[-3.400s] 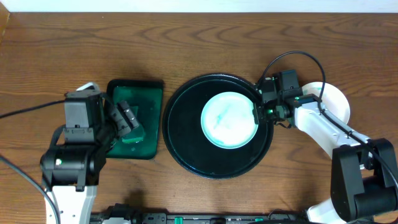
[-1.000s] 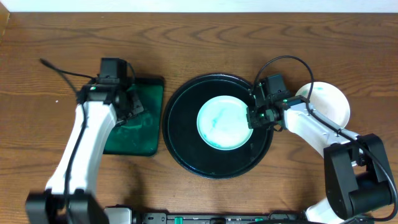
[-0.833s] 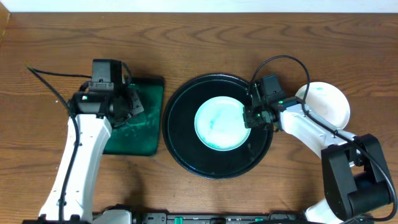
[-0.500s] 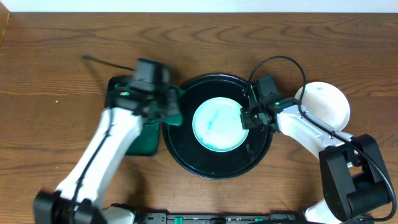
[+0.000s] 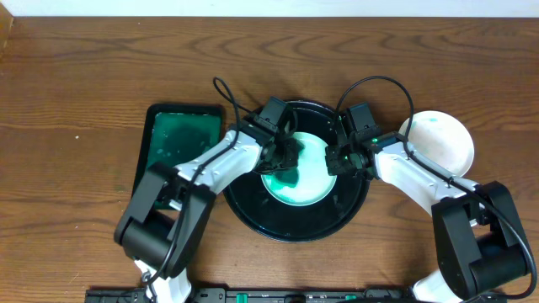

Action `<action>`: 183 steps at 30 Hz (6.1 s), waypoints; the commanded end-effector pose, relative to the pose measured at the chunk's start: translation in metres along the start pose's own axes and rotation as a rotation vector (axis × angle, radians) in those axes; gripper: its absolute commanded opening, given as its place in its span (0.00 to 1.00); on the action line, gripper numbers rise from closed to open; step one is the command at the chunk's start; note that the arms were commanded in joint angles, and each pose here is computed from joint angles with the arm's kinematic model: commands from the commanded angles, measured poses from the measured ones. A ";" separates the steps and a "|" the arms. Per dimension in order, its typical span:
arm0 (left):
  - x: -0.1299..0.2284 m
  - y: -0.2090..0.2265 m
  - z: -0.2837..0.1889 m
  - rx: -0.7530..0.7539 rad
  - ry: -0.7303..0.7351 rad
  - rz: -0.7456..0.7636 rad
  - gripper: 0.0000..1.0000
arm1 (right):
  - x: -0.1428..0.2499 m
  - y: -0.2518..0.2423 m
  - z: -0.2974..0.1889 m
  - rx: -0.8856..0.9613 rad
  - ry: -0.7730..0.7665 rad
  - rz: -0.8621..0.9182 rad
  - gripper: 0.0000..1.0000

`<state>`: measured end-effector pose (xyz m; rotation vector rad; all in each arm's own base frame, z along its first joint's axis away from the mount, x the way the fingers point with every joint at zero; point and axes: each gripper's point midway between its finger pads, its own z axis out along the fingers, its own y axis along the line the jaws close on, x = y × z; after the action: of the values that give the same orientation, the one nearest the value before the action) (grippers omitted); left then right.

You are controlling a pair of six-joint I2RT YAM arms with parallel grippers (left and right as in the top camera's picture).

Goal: Clean dirty plates on tray and stack at the side
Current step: 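Scrub the light green plate with the sponge while right gripper holds rim, then return the sponge to the water tray with the left gripper, then grip the light green plate rim with the right gripper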

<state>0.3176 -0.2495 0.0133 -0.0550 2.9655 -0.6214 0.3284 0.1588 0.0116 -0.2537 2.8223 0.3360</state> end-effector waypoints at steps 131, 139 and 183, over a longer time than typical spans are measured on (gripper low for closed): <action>-0.064 0.174 -0.189 -0.398 -0.255 -0.289 0.07 | -0.004 0.002 0.001 0.005 -0.007 -0.045 0.01; -0.041 0.241 -0.144 -0.518 -0.138 -0.405 0.07 | -0.002 0.004 0.001 -0.004 -0.001 -0.062 0.01; -0.024 0.178 -0.294 -0.242 -0.533 -0.409 0.79 | -0.018 0.018 0.005 -0.133 0.092 -0.219 0.42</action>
<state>0.3018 0.0324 0.2039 -0.7509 2.5054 -0.2126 0.3429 0.1799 0.0274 -0.5909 2.8186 0.4769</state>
